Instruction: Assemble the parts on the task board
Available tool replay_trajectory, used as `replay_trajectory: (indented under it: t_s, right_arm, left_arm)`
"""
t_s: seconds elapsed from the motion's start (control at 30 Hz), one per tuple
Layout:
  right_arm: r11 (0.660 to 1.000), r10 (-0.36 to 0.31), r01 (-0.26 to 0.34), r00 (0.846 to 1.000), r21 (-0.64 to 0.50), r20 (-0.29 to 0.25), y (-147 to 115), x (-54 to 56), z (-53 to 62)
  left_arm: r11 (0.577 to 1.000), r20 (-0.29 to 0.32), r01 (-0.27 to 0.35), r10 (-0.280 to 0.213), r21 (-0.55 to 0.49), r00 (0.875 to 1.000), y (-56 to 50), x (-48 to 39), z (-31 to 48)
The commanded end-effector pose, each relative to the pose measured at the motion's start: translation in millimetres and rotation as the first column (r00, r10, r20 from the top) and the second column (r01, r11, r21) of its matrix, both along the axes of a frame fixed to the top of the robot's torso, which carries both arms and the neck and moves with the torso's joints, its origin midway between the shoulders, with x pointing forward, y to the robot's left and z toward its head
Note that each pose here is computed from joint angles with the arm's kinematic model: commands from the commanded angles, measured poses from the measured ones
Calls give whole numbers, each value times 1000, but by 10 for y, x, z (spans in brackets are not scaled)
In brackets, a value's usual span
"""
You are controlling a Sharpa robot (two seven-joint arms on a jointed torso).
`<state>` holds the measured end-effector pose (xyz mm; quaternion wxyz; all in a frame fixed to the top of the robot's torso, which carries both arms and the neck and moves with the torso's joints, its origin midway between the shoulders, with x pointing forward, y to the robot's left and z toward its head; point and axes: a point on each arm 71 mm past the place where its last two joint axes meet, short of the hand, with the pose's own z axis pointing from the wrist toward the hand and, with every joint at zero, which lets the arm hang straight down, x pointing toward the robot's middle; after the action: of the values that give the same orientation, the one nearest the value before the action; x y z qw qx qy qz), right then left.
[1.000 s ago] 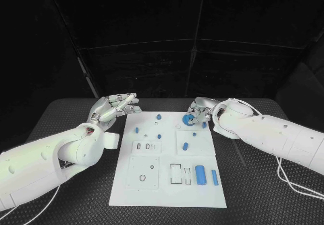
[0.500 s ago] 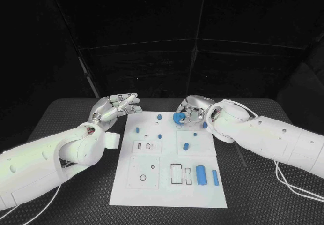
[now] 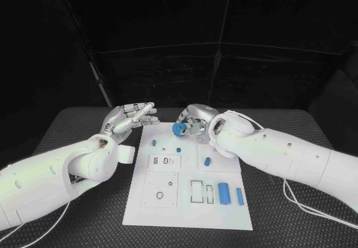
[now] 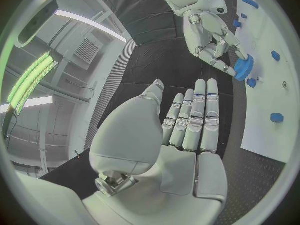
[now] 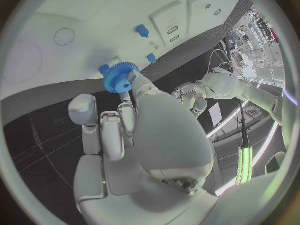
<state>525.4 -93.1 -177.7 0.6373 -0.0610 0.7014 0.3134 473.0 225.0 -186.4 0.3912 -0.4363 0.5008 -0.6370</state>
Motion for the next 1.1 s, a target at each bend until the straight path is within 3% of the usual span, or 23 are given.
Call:
replay_trajectory:
  t_s: [0.03, 0.23, 0.4, 1.1]
  right_arm:
    - [1000, -15, 15, 1000, -18, 24, 66, 37, -5]
    - [998, 3, -3, 1000, -61, -6, 188, 27, -149]
    - [996, 8, -10, 1000, -84, -21, 235, 27, -201]
    - [995, -7, 4, 1000, -96, -25, 253, 43, -233]
  left_arm:
    - [1000, 9, 16, -16, -6, 1000, -28, 0, 20]
    - [1000, 8, 17, -17, -7, 1000, -34, 2, 20]
    - [1000, 8, 18, -18, -7, 1000, -37, 3, 20]
    - [1000, 6, 18, -18, -6, 1000, -36, 7, 18]
